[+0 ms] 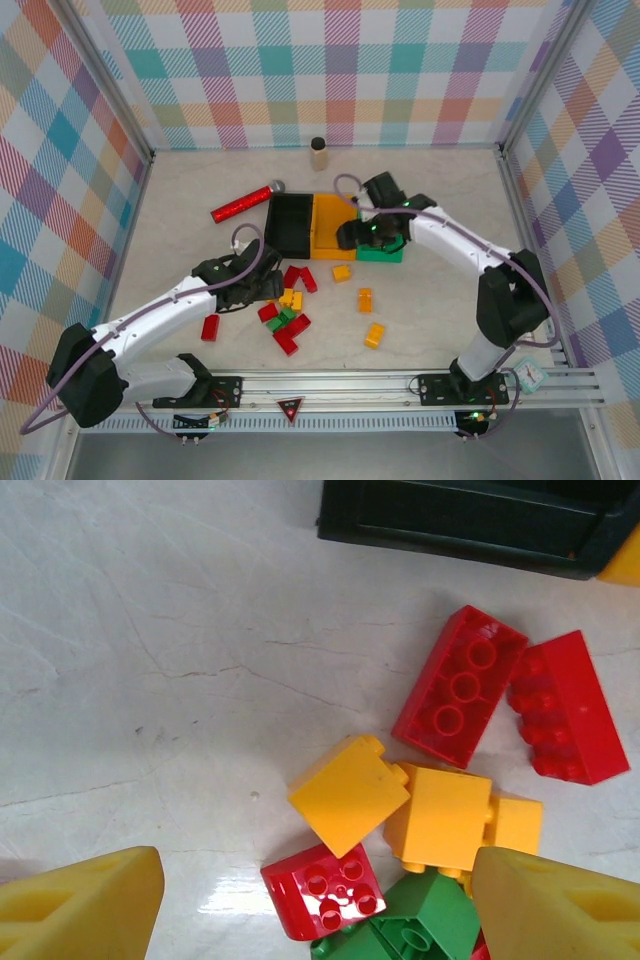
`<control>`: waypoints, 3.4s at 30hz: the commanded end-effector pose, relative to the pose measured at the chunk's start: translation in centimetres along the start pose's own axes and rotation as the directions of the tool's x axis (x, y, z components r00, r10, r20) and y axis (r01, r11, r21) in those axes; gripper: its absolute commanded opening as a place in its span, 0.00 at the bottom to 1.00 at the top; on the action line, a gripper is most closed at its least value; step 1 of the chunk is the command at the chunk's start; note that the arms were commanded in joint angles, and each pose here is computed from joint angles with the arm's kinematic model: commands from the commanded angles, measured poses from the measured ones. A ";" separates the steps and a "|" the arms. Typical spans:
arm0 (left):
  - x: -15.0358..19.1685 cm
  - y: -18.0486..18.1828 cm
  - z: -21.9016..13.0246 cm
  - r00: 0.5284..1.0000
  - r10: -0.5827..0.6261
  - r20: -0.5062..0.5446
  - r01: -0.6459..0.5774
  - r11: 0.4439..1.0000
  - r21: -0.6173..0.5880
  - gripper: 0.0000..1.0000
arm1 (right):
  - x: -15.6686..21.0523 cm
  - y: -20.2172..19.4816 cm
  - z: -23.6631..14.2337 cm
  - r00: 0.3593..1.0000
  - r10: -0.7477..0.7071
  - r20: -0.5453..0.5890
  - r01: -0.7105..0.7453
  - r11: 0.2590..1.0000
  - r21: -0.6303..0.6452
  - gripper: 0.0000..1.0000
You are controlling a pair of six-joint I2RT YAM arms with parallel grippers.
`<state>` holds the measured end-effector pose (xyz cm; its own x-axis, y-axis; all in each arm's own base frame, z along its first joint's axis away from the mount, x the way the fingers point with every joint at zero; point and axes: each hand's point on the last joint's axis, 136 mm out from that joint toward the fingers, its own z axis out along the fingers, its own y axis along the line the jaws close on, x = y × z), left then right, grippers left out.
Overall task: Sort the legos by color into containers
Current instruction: Pick up the lego from the bottom-center of the table, then place the lego in the container.
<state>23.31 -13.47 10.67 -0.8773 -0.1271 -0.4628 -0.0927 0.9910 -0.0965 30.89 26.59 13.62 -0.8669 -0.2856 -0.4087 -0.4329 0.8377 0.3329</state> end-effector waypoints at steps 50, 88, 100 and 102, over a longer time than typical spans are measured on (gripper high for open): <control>2.6 6.1 2.4 0.912 -0.393 -0.114 0.404 0.909 0.099 0.80 | 12.5 13.2 12.3 0.889 -0.278 -0.363 0.306 0.952 0.023 0.51; 3.9 2.4 1.6 0.946 -0.230 -0.229 0.293 0.910 0.294 0.80 | 0.4 1.3 -0.3 1.000 0.012 0.027 -0.016 0.990 0.137 0.37; 6.2 0.7 0.5 0.949 -0.109 -0.297 0.189 0.947 0.258 0.78 | -5.2 -10.6 -1.5 0.970 0.200 0.137 -0.231 0.936 0.265 0.41; 6.4 0.4 0.4 0.947 -0.101 -0.306 0.182 0.951 0.252 0.78 | -5.8 -11.2 -1.2 0.971 0.198 0.133 -0.228 0.932 0.281 0.48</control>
<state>18.25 -14.06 7.03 -0.9618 -0.2118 -0.1735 -0.1190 0.8941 -0.4317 39.27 18.13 12.71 -0.9047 -0.0189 -0.4255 -0.1084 0.9763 0.1871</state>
